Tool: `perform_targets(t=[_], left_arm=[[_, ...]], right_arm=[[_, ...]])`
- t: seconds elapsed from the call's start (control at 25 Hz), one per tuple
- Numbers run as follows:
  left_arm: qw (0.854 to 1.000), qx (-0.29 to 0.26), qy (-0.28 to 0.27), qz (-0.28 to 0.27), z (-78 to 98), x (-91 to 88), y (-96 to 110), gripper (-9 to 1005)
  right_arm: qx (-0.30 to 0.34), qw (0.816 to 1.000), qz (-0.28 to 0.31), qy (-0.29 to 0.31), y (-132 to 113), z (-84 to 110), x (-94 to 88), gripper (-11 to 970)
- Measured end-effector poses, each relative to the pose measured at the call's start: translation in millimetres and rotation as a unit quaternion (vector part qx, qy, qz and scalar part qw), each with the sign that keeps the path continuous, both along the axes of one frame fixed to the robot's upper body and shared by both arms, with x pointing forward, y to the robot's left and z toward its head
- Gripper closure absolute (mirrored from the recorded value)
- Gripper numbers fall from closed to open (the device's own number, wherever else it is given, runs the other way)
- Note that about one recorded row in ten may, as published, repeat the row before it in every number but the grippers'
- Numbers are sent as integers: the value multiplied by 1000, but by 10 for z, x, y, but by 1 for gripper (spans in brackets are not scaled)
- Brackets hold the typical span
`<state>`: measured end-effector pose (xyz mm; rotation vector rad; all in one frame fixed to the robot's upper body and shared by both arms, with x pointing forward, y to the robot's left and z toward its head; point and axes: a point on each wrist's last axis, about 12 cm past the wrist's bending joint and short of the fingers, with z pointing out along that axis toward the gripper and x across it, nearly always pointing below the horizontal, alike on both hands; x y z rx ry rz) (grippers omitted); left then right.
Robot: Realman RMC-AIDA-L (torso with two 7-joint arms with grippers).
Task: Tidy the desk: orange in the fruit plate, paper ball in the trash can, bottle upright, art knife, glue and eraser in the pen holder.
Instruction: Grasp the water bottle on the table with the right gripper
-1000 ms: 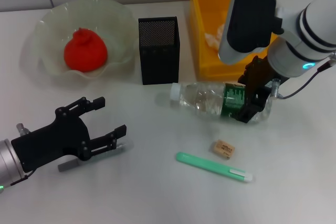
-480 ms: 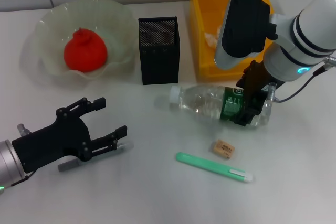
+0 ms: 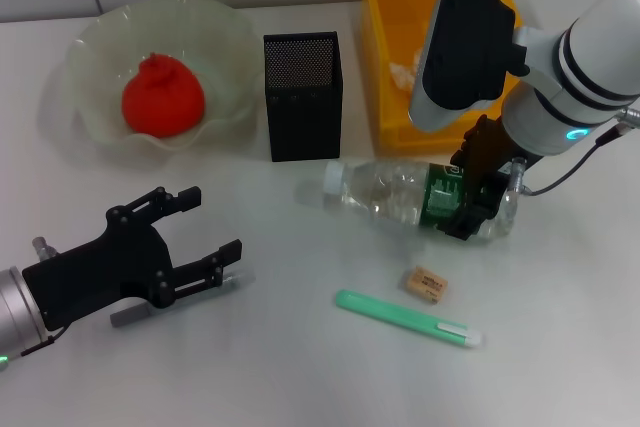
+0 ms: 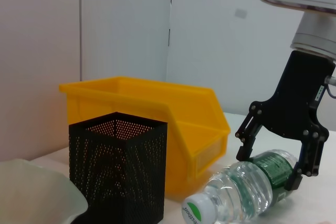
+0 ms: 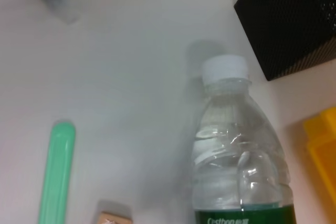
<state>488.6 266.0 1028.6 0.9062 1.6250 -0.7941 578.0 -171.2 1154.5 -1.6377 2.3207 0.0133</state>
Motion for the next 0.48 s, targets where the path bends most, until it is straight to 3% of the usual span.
perform_targets(t=[0.48], left_arm=[[1000, -1, 0, 0, -4, -6, -6, 166]], right_arm=[[0, 1000, -1, 1, -5, -14, 4, 107]])
